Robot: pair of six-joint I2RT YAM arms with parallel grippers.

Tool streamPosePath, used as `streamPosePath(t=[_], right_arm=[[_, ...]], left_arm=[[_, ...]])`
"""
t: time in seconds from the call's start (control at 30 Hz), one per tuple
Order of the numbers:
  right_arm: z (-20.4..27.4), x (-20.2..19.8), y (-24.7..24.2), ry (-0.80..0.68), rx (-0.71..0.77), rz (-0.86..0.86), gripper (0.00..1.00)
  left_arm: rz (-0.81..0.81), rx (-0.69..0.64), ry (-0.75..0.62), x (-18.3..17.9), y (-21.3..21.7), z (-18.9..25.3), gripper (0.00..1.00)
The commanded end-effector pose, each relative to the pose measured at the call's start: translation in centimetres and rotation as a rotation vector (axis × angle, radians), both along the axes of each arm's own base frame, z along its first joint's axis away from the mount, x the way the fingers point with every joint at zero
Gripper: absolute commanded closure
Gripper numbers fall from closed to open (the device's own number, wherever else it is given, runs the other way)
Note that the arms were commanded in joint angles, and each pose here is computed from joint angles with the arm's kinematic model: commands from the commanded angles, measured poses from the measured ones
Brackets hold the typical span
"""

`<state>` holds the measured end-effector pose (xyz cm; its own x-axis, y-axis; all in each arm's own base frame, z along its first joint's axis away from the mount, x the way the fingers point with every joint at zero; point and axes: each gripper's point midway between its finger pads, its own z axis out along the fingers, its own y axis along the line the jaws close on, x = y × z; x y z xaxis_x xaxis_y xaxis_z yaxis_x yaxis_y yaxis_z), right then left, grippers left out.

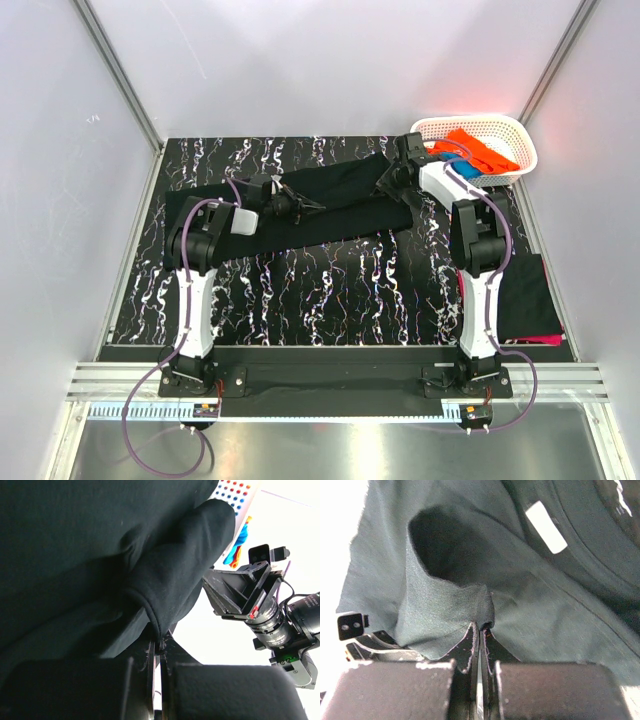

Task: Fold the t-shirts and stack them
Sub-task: Fold the tshirt

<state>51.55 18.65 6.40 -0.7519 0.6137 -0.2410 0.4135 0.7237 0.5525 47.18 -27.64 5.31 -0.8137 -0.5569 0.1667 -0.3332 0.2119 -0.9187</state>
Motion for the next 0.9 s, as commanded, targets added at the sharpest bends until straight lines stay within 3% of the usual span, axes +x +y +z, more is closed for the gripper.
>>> streamPosePath(t=[0.0, 0.5, 0.87], right_arm=[[3.7, -0.8, -0.9, -0.054, -0.015, -0.013, 1.00], [2.6, -4.0, -0.5, 0.003, -0.026, -0.022, 1.00], [1.3, -0.4, 0.4, -0.047, -0.055, 0.045, 1.00]], left_arm=[[-0.047, -0.018, -0.061, -0.9, 0.1, 3.2, 1.00], [-0.103, 0.009, -0.009, -3.9, 0.5, 2.5, 0.96], [-0.109, 0.023, -0.017, -2.0, 0.1, 1.6, 0.92]])
